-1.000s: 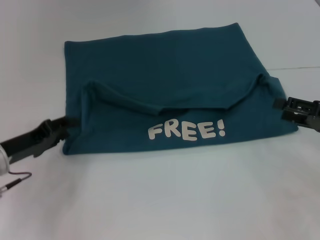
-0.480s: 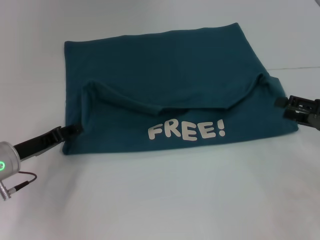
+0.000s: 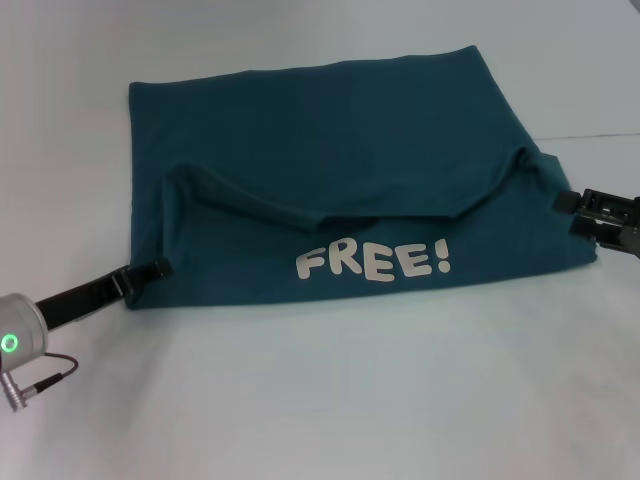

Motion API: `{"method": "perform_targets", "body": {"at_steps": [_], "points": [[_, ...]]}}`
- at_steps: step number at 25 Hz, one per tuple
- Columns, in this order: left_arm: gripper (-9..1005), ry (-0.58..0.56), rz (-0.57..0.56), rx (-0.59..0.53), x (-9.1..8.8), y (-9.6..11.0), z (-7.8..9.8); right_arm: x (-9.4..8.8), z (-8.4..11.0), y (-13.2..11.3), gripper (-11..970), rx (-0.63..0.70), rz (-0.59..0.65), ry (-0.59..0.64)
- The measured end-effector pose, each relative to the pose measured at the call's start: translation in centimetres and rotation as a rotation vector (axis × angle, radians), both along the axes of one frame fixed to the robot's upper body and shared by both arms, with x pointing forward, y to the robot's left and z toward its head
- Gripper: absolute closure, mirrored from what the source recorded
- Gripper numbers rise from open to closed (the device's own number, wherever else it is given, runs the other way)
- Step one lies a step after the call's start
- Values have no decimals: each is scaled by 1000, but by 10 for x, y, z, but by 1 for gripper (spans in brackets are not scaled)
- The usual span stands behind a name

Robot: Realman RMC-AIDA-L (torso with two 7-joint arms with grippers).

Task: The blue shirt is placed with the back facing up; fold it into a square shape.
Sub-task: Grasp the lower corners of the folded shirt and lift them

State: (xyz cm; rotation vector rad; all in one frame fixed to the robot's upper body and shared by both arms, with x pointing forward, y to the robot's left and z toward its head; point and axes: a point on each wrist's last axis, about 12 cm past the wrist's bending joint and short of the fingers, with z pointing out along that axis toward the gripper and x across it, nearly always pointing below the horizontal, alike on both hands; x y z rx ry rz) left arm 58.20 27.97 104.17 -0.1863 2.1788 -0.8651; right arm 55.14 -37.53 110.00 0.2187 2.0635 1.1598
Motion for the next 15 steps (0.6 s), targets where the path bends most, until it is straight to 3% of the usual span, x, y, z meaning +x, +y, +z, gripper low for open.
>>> {"method": "perform_targets", "body": {"at_steps": [15], "points": [[435,4,-33,47,1,-11,-5,-2,-1,-3,210,7,-14,-1]]}}
